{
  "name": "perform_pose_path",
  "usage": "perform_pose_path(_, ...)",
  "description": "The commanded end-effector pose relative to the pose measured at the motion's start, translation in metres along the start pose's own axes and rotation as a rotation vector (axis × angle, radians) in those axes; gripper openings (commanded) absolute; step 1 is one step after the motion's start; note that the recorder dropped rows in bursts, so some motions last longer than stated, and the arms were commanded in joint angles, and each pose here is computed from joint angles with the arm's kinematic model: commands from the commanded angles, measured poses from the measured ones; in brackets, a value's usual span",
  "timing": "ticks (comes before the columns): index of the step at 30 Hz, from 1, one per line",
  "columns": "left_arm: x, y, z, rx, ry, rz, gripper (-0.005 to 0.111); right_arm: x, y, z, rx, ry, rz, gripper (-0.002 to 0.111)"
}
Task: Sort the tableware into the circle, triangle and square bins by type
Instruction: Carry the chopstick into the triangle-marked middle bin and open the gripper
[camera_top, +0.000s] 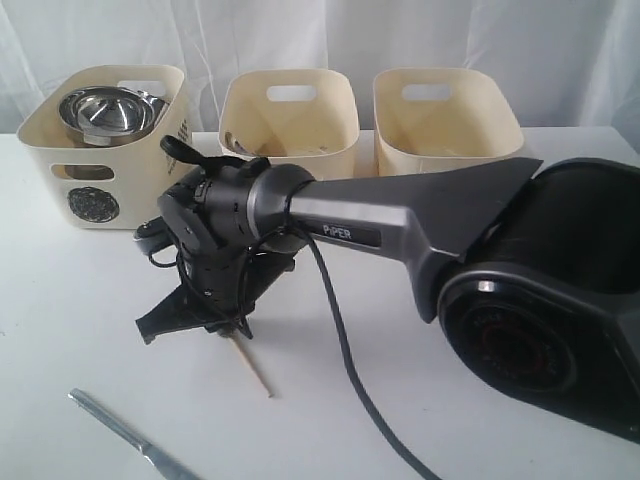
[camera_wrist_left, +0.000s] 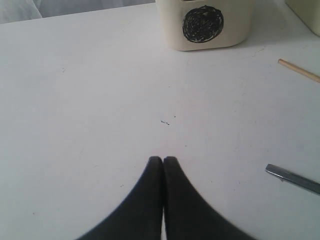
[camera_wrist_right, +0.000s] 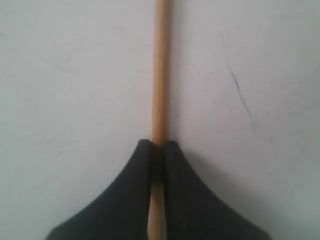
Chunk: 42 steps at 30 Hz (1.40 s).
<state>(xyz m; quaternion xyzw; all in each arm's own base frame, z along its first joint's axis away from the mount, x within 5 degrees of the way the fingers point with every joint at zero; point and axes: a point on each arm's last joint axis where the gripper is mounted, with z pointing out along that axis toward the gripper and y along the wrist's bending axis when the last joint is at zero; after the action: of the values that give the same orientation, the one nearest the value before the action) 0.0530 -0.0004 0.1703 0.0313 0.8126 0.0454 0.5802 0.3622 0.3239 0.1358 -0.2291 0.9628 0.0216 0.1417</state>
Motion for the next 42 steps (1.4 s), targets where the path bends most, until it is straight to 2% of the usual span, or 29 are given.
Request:
perform_pose_path(1, 0.001, 0.0, 0.0, 0.001, -0.004, -0.003, 0.0, 0.005, -0.002, -0.021, 0.02, 0.037, -0.03, 0.0)
perform_pose_path(7, 0.001, 0.0, 0.0, 0.001, -0.004, -0.003, 0.0, -0.005, 0.0, -0.083, -0.014, -0.102, -0.067, 0.0)
perform_pose_path(10, 0.001, 0.0, 0.0, 0.001, -0.004, -0.003, 0.0, -0.01, -0.009, -0.115, 0.039, -0.197, -0.099, 0.0)
perform_pose_path(17, 0.001, 0.0, 0.0, 0.001, -0.004, -0.003, 0.0, -0.033, -0.04, -0.166, 0.39, -0.521, -0.189, 0.0)
perform_pose_path(20, 0.001, 0.0, 0.0, 0.001, -0.004, -0.003, 0.0, -0.043, -0.041, -0.174, 0.456, -0.639, -0.277, 0.0)
perform_pose_path(24, 0.001, 0.0, 0.0, 0.001, -0.004, -0.003, 0.0, -0.053, -0.033, -0.178, 0.437, -0.779, -0.375, 0.0)
perform_pose_path(27, 0.001, 0.0, 0.0, 0.001, -0.004, -0.003, 0.0, -0.058, -0.03, -0.179, 0.422, -0.859, -0.35, 0.0)
perform_pose_path(29, 0.001, 0.0, 0.0, 0.001, -0.004, -0.003, 0.0, -0.064, -0.035, -0.176, 0.486, -0.908, -0.342, 0.0)
perform_pose_path(32, 0.001, 0.0, 0.0, 0.001, -0.004, -0.003, 0.0, -0.075, -0.052, -0.146, 0.581, -0.914, -0.41, 0.0)
perform_pose_path(35, 0.001, 0.0, 0.0, 0.001, -0.004, -0.003, 0.0, -0.08, -0.068, -0.122, 0.572, -0.887, -0.44, 0.0)
perform_pose_path(39, 0.001, 0.0, 0.0, 0.001, -0.004, -0.003, 0.0, -0.083, -0.102, -0.102, 0.55, -0.866, -0.275, 0.0)
perform_pose_path(42, 0.001, 0.0, 0.0, 0.001, -0.004, -0.003, 0.0, -0.084, -0.115, -0.101, 0.522, -0.881, -0.179, 0.0)
